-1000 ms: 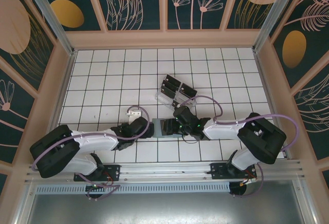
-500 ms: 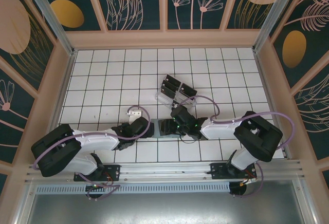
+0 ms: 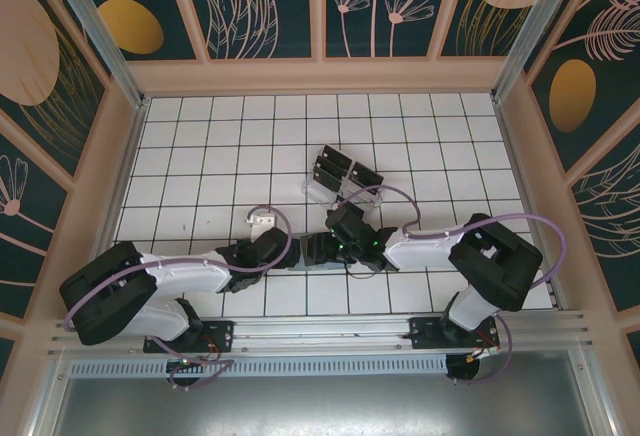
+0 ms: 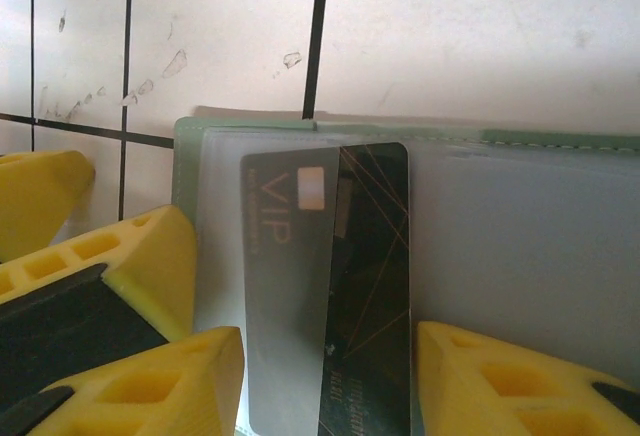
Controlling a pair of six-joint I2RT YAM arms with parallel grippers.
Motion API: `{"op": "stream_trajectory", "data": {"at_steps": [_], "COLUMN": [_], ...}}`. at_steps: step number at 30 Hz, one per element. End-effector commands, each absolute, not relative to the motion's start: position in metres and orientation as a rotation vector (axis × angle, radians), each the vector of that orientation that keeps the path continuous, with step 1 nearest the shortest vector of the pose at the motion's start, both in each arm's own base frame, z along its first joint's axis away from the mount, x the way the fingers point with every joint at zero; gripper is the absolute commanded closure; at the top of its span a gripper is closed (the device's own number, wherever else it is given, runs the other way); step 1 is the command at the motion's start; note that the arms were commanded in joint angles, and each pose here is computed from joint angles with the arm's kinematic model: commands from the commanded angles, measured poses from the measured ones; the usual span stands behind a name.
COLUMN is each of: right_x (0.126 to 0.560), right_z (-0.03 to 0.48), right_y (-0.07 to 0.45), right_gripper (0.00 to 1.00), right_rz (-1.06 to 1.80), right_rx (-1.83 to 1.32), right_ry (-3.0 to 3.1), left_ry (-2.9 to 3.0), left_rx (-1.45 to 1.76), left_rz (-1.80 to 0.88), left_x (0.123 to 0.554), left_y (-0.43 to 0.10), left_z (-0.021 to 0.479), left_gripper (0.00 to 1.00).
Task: Put the credit cards into the card holder
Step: Insert the credit card into the card slot.
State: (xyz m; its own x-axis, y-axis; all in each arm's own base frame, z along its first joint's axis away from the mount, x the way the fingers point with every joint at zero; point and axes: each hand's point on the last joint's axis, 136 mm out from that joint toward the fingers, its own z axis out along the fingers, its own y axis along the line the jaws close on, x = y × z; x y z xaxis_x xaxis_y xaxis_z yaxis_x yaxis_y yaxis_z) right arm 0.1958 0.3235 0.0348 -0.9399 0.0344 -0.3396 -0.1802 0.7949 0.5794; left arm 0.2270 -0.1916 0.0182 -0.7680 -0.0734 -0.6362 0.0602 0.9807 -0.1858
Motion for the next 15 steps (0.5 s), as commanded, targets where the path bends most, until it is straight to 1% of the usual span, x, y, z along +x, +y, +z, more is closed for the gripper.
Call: {"op": "stream_trajectory", "data": {"at_steps": [1,10,15], "right_x": [0.2008,0.2005,0.2003], "right_z": [0.0478,0.0524,0.0499], "right_y": [0.3175,0.3159,0.3184], "right_gripper": [0.51,0.53,0.55], "right_rz": [0.853,0.837,0.843], "right_rx": [-0.120,-0.145,-0.157], "right_ry": [2.622,2.619,2.622], "left_ry": [2.488,2.526,2.522], "left_rx": [-0.006,0.041,0.048], "left_rz": [-0.197,-0.097,-0.099], "left_x": [0.2163,0.2145,0.2165], "left_y": [-0.1760,-0.1694,-0.1724], "left_z": [0.0076,0.0157,0.0150], "left_gripper": [0.02,0.01,0.01]}}
